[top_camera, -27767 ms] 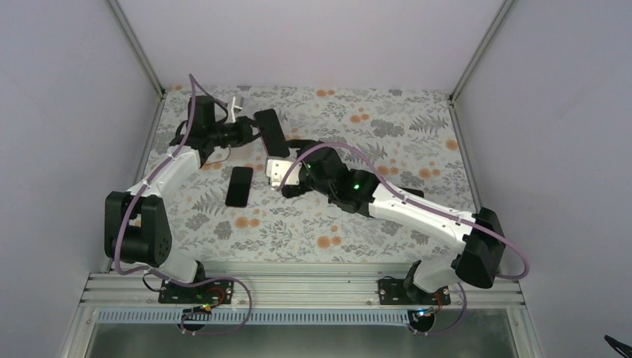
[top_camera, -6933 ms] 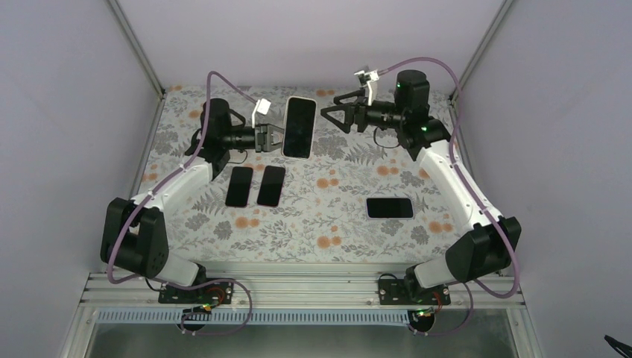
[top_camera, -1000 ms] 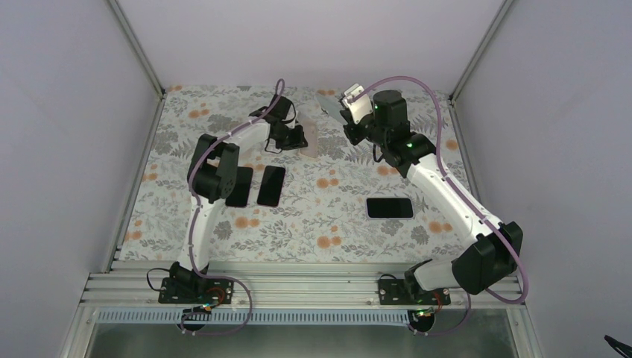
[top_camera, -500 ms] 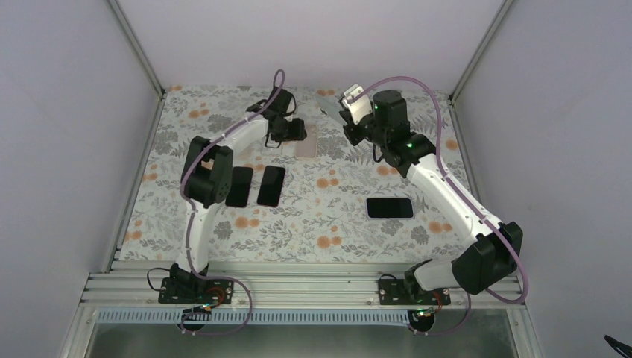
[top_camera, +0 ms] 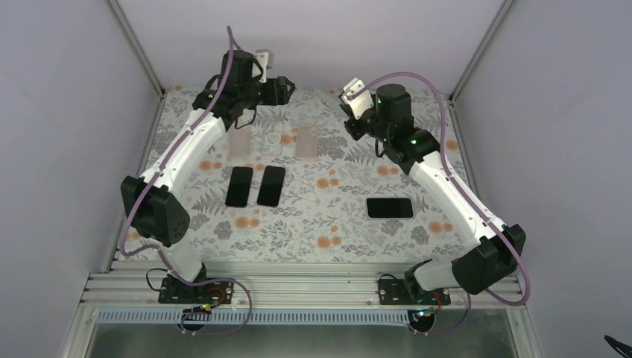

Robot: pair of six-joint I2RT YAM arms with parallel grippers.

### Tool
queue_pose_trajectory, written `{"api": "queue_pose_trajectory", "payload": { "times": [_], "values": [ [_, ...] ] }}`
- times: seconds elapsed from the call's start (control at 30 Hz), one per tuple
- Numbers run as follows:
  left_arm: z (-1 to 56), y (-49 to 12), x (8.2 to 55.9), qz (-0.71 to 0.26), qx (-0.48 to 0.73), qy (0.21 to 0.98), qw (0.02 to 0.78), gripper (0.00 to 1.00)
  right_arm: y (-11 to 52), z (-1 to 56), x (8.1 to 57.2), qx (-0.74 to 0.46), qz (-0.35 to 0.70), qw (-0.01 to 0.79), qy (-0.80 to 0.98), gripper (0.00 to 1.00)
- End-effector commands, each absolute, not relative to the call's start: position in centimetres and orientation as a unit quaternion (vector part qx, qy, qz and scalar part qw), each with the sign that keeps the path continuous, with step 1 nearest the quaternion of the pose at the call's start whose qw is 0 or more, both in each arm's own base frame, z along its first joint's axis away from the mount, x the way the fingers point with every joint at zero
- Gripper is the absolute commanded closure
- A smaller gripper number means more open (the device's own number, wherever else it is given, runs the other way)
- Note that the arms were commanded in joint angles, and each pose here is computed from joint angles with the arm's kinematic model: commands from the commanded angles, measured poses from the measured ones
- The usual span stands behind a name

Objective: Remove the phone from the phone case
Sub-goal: Place the phone case at the center of the board, then place the phone at the center of the board.

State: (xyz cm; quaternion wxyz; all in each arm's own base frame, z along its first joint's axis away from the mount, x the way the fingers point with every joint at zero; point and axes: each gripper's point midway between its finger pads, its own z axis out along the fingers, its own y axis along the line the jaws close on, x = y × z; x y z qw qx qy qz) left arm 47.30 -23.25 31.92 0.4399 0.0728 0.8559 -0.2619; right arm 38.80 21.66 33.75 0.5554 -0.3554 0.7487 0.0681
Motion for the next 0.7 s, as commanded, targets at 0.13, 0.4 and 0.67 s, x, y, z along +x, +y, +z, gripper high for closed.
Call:
{"api": "queue_pose_trajectory", "payload": {
  "times": [0.13, 0.4, 0.67],
  "values": [
    [35.5, -22.8, 43.9, -0.356, 0.100, 0.825, 0.428, 0.21, 24.0, 40.1, 38.8, -0.381, 0.010, 0.632, 0.675, 0.96],
    [37.5, -24.2, 39.5, -0.477, 0.125, 0.783, 0.378, 0.17, 27.5, 41.2, 38.1, -0.402, -0.088, 0.660, 0.629, 0.96],
    [37.0, -24.2, 38.2, -0.532, 0.113, 0.769, 0.336, 0.14, 30.8, 40.8, 37.3, -0.412, -0.128, 0.672, 0.601, 0.96]
  ]
}}
